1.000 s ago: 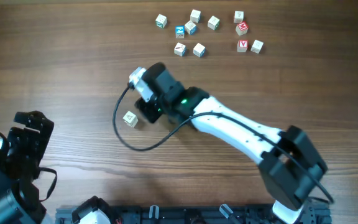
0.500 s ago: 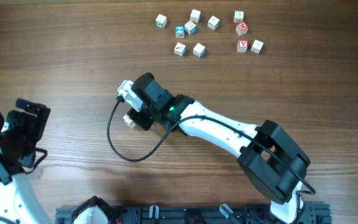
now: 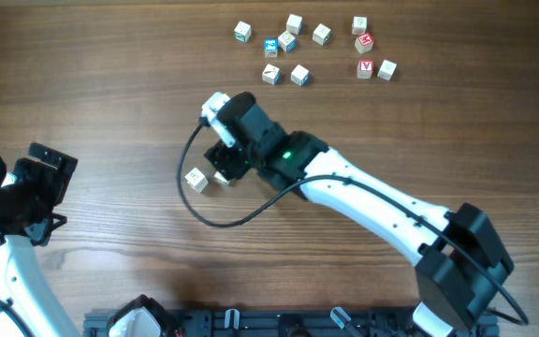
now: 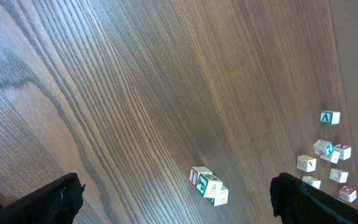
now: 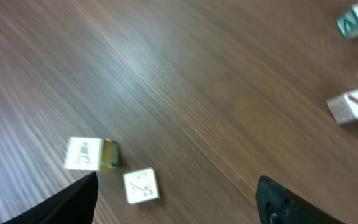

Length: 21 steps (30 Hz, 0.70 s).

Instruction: Form a tower

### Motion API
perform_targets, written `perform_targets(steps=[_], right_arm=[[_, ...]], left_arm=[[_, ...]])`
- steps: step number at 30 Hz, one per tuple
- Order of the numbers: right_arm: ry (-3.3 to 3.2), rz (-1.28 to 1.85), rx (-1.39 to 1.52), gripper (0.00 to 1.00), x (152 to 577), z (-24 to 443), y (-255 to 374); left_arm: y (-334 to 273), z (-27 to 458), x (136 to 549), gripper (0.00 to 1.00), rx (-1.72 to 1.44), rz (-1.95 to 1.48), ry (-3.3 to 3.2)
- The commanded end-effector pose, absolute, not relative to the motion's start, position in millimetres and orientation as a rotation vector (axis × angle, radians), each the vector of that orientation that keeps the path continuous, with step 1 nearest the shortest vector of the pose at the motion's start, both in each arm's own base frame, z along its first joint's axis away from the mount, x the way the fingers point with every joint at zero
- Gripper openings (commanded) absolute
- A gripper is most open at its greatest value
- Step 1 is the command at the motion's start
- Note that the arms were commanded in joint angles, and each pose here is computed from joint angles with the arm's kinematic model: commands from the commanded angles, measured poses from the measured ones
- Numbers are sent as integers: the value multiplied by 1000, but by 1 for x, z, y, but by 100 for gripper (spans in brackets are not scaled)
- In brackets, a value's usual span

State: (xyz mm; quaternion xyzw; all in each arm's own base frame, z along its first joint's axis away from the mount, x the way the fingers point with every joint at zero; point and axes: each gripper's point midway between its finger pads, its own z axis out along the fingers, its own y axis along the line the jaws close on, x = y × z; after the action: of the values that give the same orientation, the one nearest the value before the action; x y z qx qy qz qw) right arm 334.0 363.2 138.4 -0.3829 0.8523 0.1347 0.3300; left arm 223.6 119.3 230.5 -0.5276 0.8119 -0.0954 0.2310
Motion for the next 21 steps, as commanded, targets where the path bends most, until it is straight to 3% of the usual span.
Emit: perform_targets(steps=[1,6,21], right_arm=[[2329,455,-1139,86,309,85,353],[2345,485,-1239,90,295,43,351],[2266,550,-1294,90,301,17,373]], left_arm=[[115,231,232,100,-1385,-282,2261],[117,226,235,100,-1397,-285,2270],[126,208,248,100,-1433,-293,2311]])
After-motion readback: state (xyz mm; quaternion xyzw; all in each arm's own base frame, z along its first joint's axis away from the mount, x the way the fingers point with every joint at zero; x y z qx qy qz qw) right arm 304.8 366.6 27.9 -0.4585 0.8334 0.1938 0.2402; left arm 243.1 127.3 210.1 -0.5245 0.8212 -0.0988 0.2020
